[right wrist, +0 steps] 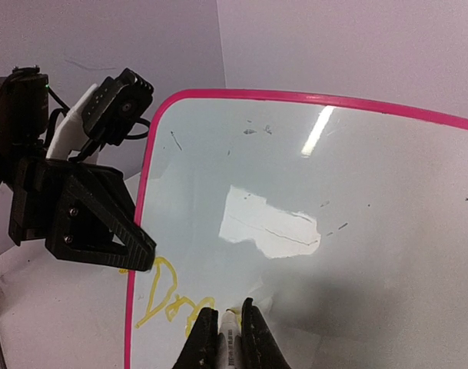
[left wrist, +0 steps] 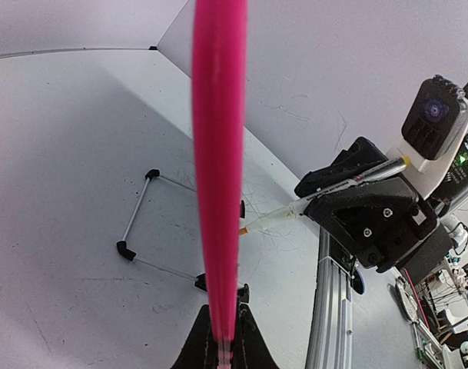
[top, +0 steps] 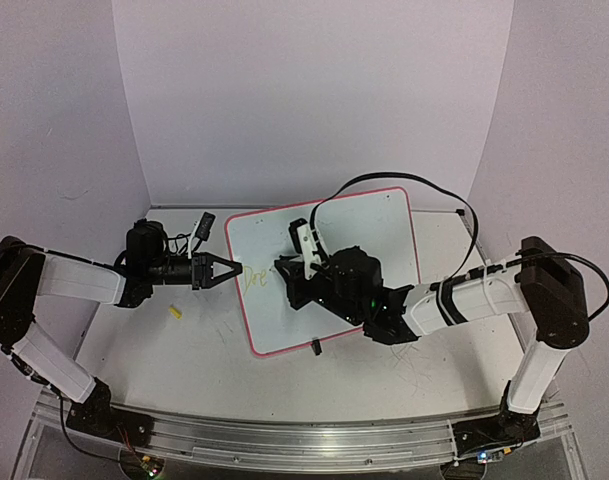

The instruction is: Write a sentence on the whiteboard

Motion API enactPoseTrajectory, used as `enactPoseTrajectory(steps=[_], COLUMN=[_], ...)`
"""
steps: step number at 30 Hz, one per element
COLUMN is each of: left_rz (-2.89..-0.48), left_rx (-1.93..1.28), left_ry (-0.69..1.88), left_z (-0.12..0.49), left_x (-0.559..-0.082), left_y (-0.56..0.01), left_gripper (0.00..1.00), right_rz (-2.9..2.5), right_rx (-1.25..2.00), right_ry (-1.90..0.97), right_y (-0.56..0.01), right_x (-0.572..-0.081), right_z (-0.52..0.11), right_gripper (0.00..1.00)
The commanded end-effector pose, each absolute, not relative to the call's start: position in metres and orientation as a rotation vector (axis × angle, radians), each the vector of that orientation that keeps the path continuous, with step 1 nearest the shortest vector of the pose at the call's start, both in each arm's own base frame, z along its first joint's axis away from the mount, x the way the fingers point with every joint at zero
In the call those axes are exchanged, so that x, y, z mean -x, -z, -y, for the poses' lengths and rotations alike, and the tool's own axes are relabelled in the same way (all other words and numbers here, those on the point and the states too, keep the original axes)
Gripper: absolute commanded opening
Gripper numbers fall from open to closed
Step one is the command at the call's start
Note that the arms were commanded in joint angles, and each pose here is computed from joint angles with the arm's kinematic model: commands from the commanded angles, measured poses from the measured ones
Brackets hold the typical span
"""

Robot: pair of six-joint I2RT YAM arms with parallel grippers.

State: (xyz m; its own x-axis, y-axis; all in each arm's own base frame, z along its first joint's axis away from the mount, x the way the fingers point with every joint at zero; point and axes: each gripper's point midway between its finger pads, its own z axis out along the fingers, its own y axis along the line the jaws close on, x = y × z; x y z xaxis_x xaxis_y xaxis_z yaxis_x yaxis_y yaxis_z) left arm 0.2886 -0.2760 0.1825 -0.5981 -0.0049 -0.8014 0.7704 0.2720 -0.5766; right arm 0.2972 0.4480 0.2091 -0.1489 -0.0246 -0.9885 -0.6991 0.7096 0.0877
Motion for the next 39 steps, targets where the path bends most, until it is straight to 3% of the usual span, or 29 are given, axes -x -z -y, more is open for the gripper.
enactPoseTrajectory(steps=[1,20,39], left_rz=[-1.779,-1.778,-1.777], left_rx=[-0.76,-0.76,-0.763], left_ry=[1.366,1.365,1.367], left_z=[0.283,0.283,0.283], left_x=[-0.291,-0.291,-0.289], left_y=[-0.191,-0.192,-0.191], left_gripper=[0.0,0.0,0.0], right_rz=[-1.659,-1.704,-1.64], right_rx=[0.62,0.636,0.505], right_ry=[-0.657,-0.634,-0.551], right_y=[-0.194,-0.178,-0.211], right_x=[-0.292,-0.285,-0.31], right_z=[-0.451,-0.445,-0.436], right_gripper=[0.0,0.0,0.0])
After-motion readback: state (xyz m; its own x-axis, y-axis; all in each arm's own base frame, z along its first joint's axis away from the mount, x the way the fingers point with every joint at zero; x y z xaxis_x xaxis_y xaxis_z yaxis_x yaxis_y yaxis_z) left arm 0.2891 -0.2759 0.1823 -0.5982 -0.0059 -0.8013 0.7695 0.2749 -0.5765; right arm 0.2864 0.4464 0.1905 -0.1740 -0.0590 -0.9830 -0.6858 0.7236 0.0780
